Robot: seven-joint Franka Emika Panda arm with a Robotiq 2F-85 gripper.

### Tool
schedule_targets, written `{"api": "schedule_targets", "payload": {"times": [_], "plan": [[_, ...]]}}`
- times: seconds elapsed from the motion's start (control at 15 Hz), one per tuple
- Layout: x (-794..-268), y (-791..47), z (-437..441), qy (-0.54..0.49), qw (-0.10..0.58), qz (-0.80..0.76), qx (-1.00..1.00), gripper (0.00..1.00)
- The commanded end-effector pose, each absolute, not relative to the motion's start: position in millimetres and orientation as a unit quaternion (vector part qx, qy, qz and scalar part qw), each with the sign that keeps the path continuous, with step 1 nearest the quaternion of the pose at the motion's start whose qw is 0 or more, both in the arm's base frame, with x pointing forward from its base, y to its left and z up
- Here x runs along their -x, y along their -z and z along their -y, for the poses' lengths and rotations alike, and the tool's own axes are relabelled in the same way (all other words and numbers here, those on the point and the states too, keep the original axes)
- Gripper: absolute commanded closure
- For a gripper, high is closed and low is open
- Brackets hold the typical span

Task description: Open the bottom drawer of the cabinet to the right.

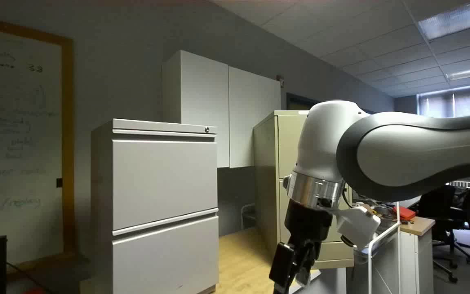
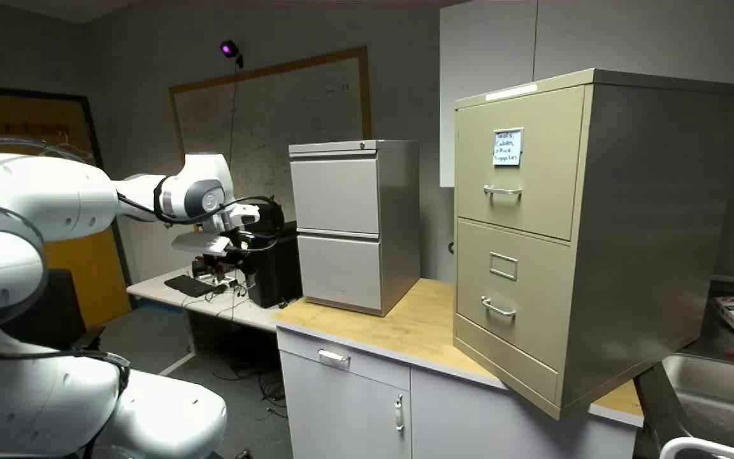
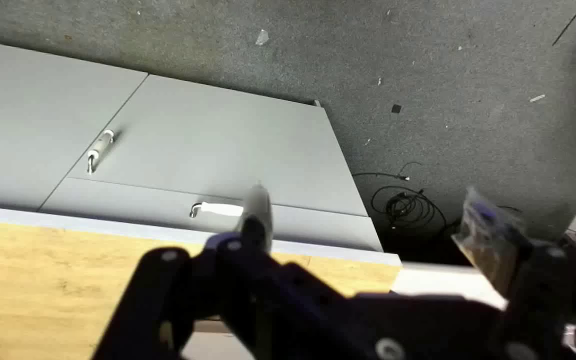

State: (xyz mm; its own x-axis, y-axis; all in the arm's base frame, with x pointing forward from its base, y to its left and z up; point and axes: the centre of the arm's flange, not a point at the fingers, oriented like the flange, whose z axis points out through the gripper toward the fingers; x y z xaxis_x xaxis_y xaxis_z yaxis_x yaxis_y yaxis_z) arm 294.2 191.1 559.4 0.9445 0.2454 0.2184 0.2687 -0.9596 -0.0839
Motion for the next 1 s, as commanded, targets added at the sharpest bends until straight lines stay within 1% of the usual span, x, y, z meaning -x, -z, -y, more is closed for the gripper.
{"api": "schedule_targets", "payload": {"times": [0.0,0.67,0.93], "plan": [[-294,-560,-191,0.104,0.057,0.131,0.984,0.00],[-294,-561,-191,0.105,0.057,0.131,0.984,0.00],[-308,-559,-190,0.127,0.062,0.112,0.984,0.00]]}}
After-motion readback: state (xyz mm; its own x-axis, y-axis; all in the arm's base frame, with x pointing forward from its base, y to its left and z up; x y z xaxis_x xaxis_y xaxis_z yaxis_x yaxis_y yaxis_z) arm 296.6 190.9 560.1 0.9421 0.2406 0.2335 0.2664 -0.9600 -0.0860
